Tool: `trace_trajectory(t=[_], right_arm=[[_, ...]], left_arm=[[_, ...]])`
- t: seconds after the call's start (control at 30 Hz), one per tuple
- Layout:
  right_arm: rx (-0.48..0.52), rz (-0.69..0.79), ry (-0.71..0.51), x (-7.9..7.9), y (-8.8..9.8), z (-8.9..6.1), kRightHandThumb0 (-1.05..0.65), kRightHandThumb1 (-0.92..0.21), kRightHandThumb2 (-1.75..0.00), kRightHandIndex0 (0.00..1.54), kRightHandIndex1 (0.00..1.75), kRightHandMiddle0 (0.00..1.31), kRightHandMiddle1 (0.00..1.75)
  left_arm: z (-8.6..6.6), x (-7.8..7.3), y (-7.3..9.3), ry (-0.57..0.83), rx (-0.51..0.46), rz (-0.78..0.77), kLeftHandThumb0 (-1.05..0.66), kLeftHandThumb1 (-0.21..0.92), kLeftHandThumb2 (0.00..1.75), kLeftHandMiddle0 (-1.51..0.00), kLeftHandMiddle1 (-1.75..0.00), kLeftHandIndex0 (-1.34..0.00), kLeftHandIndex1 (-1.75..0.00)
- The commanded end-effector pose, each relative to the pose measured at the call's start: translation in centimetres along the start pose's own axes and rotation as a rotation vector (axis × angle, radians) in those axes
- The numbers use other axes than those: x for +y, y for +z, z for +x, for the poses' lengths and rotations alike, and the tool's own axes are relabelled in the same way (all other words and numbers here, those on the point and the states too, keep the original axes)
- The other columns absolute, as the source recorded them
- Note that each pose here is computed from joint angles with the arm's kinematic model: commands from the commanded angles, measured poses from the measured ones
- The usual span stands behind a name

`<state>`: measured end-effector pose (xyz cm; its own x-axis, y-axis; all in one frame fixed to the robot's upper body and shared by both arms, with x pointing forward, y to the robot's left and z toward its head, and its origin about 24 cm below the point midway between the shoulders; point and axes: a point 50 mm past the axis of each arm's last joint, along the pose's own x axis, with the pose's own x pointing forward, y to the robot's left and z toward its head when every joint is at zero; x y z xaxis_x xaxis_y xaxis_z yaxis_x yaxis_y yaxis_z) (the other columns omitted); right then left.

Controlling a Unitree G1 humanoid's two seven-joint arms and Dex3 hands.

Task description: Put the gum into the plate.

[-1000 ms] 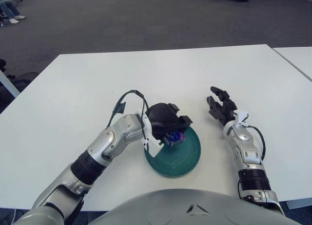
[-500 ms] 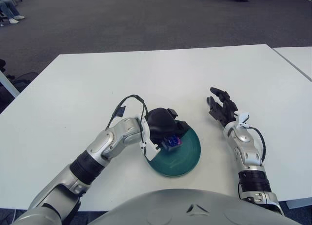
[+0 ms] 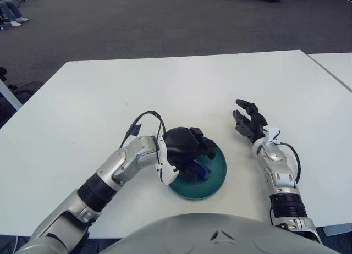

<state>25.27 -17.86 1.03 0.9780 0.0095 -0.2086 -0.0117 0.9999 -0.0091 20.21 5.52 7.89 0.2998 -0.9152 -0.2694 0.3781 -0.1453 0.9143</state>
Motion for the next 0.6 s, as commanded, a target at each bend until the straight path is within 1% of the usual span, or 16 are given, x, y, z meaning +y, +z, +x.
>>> trace_trajectory(t=[0.0,0.13,0.2,0.43,0.57], right_arm=[[0.060,0.013,-0.008,-0.16,-1.22,-0.19,-0.59,-0.92,-0.79,0.36,0.00,0.00,0.75],[0.054,0.007,-0.005,-0.12,-1.08,-0.06,-0.60,-0.92,-0.79,0.36,0.00,0.00,0.76],[0.046,0.018,-0.002,-0.04,-1.01,-0.05,-0.60,-0.92,-0.79,0.35,0.00,0.00,0.76],[0.034,0.054,0.004,0.03,-1.29,0.14,-0.60,-0.92,-0.78,0.33,0.00,0.00,0.82],[0.028,0.056,0.017,0.04,-1.10,0.13,-0.61,-0.92,-0.76,0.31,0.00,0.00,0.79]], left_arm=[[-0.69,0.80,0.07,0.001,-0.011,0.010,-1.05,0.92,0.78,-0.09,-0.04,0.00,-0.19],[-0.92,0.94,0.17,-0.013,-0.019,0.012,-1.05,0.92,0.74,-0.02,-0.01,0.00,-0.05],[-1.05,1.02,0.25,-0.020,-0.020,0.011,-1.05,0.92,0.72,-0.01,0.00,0.00,-0.03],[-1.30,1.41,0.53,-0.046,-0.012,0.024,-1.05,0.92,0.65,0.00,0.00,0.00,0.00],[-1.40,1.54,0.61,-0.057,-0.004,0.050,-1.05,0.92,0.64,0.00,0.00,0.00,0.00]])
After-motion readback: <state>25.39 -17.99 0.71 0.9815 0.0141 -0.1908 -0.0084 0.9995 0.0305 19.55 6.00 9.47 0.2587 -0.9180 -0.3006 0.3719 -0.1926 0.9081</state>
